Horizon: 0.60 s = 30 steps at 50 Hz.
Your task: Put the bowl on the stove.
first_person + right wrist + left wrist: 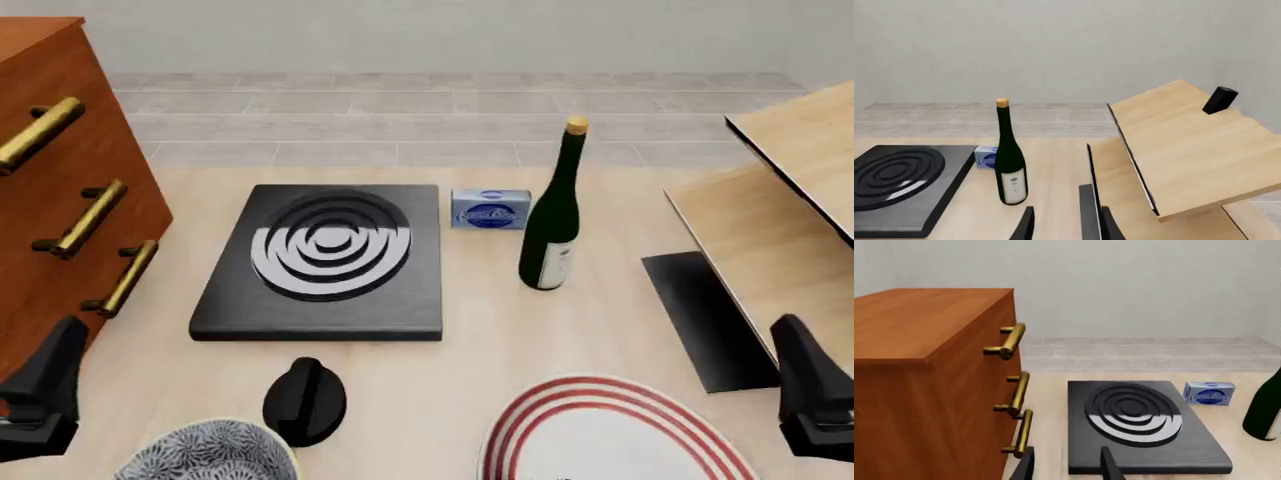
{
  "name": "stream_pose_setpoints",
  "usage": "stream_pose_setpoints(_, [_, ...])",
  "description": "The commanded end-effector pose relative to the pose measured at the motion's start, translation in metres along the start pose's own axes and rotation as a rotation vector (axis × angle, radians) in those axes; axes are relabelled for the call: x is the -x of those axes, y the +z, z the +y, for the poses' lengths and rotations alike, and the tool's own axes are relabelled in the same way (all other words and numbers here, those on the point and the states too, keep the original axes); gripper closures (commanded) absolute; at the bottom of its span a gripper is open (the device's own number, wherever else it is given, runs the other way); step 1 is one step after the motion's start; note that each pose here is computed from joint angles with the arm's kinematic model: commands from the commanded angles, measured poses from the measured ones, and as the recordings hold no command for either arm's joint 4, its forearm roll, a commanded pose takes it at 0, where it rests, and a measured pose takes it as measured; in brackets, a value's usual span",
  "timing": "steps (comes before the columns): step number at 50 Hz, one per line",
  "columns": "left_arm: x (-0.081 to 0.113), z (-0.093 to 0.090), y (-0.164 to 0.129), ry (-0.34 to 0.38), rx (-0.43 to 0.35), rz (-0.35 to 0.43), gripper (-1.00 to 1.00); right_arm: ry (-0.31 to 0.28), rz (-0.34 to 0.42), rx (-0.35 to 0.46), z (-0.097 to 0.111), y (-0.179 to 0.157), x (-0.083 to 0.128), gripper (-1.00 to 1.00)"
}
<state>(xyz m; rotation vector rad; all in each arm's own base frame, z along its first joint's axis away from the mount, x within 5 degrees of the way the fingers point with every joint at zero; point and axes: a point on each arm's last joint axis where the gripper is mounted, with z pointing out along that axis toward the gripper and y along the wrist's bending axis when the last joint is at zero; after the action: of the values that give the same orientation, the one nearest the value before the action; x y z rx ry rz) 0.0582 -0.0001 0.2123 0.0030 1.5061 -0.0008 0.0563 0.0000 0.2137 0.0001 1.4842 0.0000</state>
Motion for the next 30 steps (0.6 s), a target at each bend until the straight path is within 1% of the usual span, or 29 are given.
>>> stream_pose_setpoints(1, [0.0,0.0,-0.001,0.007,-0.008,-0.004,-1.0,0.0,0.001,0.0,0.0,0.0,0.001,-1.0])
stream_pose_setpoints(14, [-0.001,-0.001,0.0,0.015,-0.017,0.012,-1.0,0.0,0.001,0.0,0.0,0.0,0.001,-1.0])
stream_pose_setpoints(22, [-0.001,0.0,0.005,0.02,-0.003,0.022,-1.0,0.0,0.001,0.0,0.0,0.0,0.001,-1.0])
stream_pose_setpoints(23, [0.0,-0.002,0.003,0.013,-0.035,0.017,-1.0,0.0,0.001,0.0,0.0,0.0,0.001,-1.0])
stream_pose_setpoints(24, [0.0,-0.001,0.003,0.008,-0.018,0.022,-1.0,0.0,0.001,0.0,0.0,0.0,0.001,-1.0])
stream_pose_setpoints(25, [0.003,-0.001,0.0,0.004,-0.012,0.006,-1.0,0.0,0.001,0.0,0.0,0.0,0.001,-1.0])
stream_pose_setpoints(27, [0.006,0.0,0.002,-0.014,-0.001,0.013,-1.0,0.0,0.001,0.0,0.0,0.0,0.001,-1.0])
stream_pose_setpoints(29, [0.008,-0.001,-0.001,-0.017,-0.014,0.001,-1.0,0.0,0.001,0.0,0.0,0.0,0.001,-1.0])
stream_pose_setpoints(30, [0.01,0.0,-0.001,-0.02,-0.009,0.004,-1.0,0.0,0.001,0.0,0.0,0.0,0.001,-1.0])
